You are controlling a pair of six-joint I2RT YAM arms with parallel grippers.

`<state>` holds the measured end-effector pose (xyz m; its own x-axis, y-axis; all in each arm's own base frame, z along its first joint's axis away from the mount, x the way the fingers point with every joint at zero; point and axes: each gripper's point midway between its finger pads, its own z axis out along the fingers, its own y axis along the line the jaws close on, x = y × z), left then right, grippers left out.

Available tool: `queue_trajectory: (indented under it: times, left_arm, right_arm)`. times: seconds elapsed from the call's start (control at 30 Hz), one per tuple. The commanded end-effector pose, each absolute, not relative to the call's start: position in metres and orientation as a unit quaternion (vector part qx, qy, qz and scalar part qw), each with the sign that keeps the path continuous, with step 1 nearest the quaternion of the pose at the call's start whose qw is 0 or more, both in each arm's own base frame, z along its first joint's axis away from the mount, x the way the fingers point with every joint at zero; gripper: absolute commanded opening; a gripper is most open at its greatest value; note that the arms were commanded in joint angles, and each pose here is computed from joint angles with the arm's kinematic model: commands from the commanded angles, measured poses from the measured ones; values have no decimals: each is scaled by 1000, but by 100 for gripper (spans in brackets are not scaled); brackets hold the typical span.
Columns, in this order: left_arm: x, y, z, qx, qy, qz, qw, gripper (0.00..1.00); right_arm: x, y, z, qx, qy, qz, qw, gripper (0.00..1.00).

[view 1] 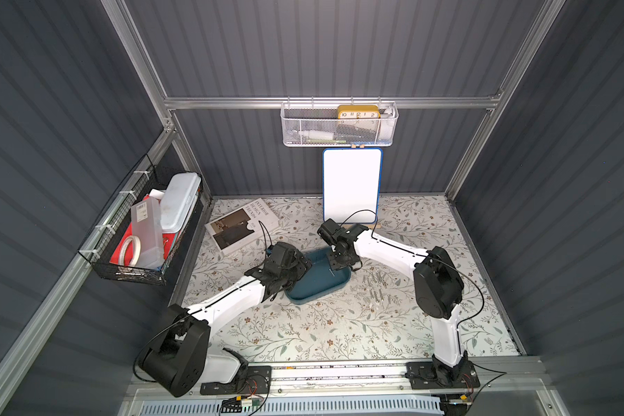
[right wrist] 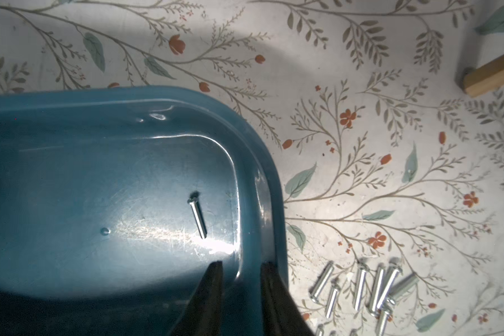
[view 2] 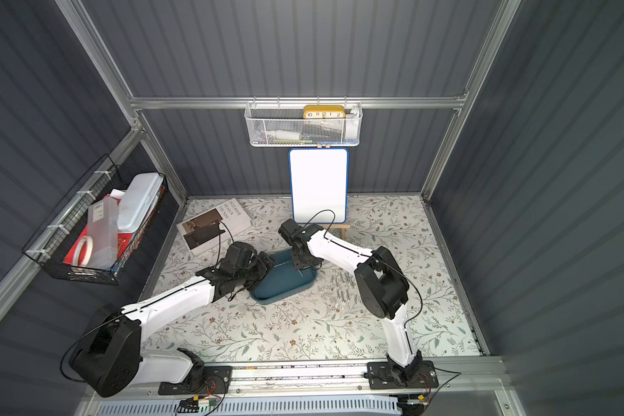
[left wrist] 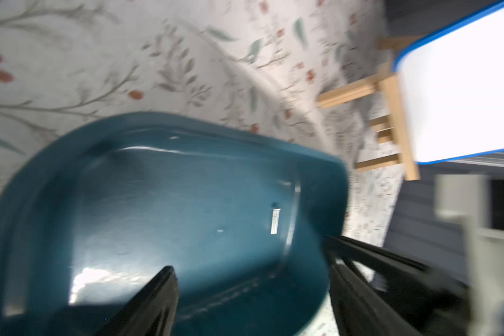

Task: Take out the screws from the storage box
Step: Adjust the storage box at the center of the board.

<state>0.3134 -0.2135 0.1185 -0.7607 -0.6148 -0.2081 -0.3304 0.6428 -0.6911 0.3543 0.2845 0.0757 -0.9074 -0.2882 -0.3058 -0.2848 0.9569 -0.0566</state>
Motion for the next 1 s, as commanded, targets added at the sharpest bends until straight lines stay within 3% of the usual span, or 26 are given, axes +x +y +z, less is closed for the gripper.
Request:
queue_trajectory:
  times: [0.0,0.13,0.33,0.5,0.57,0.73,0.97]
  left_arm:
    - [321,-215,142,-272,871,-338,231,88]
    - [325,-205,159,-288,869,-316,247,92]
    - [296,-181,140,-318,878,-280,224,97]
    - [273,-184,124,-301,882,-306,196,93]
    - [265,-183,111,-297,889,-299,178,87]
    - [267,-182,99,-293,899,-277,170,82]
    - [309,-171,175,-334,872,-252,254,90]
  right_arm:
    - [355,289,72,-141,978,7,152,28]
    - [351,298,78,-159,975,34,149,30]
    - [334,311,84,-181,972,68,130,39]
    - [320,313,84,-192,972,65,116,39]
    - [315,313,82,-192,973,65,111,39]
    - [311,304,79,-190,975,47,109,39]
    - [312,293,69,-184,977,17,107,39]
